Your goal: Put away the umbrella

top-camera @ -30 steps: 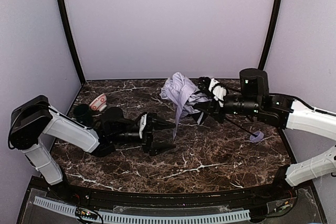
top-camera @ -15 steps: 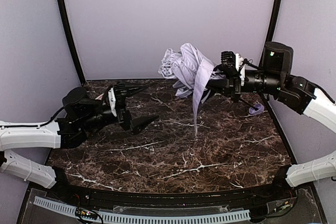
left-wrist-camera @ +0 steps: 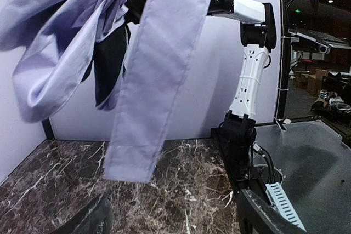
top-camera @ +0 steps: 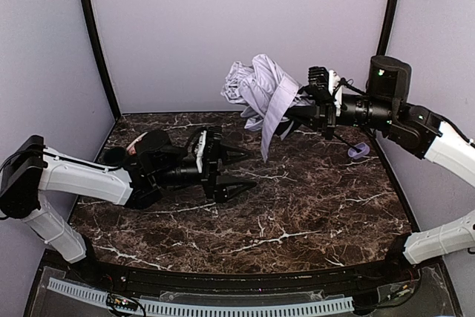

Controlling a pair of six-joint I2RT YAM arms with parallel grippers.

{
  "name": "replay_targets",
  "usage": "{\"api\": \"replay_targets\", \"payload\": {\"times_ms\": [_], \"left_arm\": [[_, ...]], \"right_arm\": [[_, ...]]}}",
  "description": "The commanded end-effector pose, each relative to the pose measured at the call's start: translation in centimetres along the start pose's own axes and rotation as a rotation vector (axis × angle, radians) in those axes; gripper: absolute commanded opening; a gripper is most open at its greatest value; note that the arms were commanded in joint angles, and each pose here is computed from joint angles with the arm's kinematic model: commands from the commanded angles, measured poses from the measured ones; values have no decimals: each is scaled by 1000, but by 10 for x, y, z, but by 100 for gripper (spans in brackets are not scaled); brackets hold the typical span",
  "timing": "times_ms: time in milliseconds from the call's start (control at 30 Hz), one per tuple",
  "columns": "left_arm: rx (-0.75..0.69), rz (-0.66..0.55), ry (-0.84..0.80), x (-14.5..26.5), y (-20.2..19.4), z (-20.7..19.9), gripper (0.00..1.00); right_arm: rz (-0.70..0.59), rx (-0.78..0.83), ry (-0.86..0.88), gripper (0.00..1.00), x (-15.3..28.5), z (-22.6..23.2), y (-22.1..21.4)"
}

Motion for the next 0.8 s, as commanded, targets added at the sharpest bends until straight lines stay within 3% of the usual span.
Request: {"api": "replay_targets", "payload": {"times_ms": [0,67,200,467,667,700,767], "left_arm": [[-57,-144,-114,-10,34,-13,81],[-96,-155,-107,-11,30,-11,83],[-113,-68,-96,-27,18,1,84],[-55,-98,-374,-31,18,-25,81],[-41,-89,-478,-30,20,-35,79],[-41,-88,-478,-30,20,-35,77],[-29,-80,-448,-34,19,-31,60]], "right_arm": [[-87,63,-86,0,6,-23,26],[-89,66,-80,0,6,-23,27],[-94,69,-67,0,7,-23,31],[-88,67,-71,0,9,-24,31],[-74,59,-69,0,7,-23,28],[-72,59,-70,0,7,-23,27],[-73,59,-71,0,7,-24,27]]}}
Point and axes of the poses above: each gripper's point midway between its finger pads, its own x axis back along the fingers, its own z axis along the line the jaws close on, y = z × x, the point moved 4 cm from there along x, back along the fingers, and after that the axes turned 10 degrees about x, right-handed, at the moved point
